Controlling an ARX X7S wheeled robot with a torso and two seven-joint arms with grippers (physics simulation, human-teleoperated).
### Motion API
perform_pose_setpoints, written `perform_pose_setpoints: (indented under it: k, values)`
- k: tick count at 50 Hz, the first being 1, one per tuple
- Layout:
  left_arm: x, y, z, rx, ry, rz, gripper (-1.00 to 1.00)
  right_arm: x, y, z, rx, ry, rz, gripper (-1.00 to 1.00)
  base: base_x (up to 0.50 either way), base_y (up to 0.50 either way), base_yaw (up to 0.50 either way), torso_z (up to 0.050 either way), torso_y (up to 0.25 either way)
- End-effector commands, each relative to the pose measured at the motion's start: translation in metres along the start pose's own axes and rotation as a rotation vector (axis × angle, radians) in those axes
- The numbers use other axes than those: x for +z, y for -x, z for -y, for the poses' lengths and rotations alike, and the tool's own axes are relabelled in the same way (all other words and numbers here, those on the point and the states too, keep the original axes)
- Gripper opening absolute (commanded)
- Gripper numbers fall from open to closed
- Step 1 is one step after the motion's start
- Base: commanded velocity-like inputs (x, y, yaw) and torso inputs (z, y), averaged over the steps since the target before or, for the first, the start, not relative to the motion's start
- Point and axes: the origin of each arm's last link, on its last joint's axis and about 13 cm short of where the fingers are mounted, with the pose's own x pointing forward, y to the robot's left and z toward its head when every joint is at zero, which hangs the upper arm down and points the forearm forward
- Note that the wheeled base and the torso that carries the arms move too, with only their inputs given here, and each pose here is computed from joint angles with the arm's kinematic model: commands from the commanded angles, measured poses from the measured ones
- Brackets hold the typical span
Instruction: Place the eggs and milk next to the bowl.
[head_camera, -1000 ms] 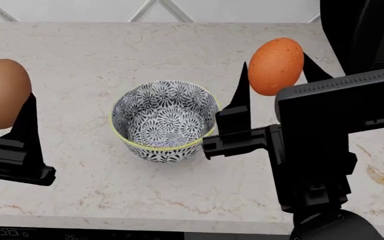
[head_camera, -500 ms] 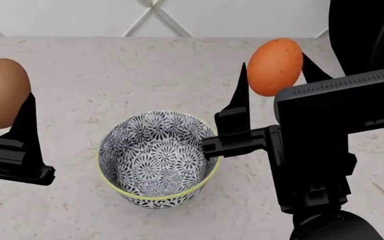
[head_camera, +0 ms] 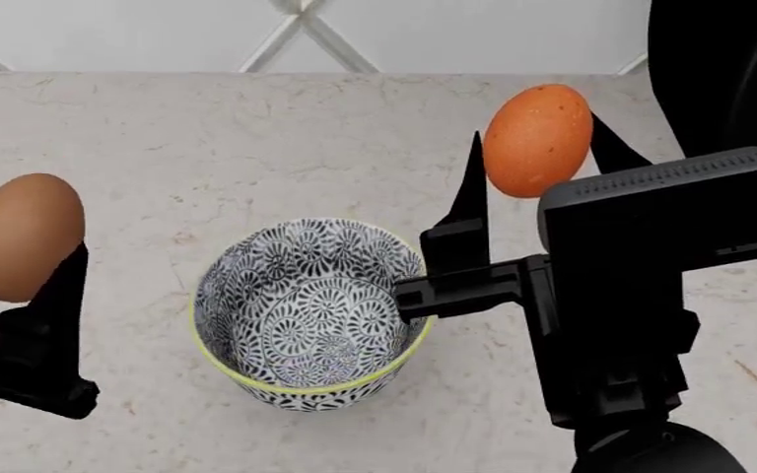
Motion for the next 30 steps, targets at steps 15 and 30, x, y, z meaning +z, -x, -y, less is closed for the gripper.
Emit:
perform_pose_setpoints:
  k: [15,30]
  values:
    - [0.005,0.021,-0.019,-0.208,0.023,-0.309,-1.00,-0.002,-0.001,0.004,-0.013,-0.003,0.014,-1.00,0.00,0.00,0.00,0.000,0.000]
    - [-0.007,0.024,-0.018,-0.265,0.007,-0.405,-1.00,-0.002,0.001,0.003,-0.015,-0.001,0.011,-1.00,0.00,0.00,0.00,0.000,0.000]
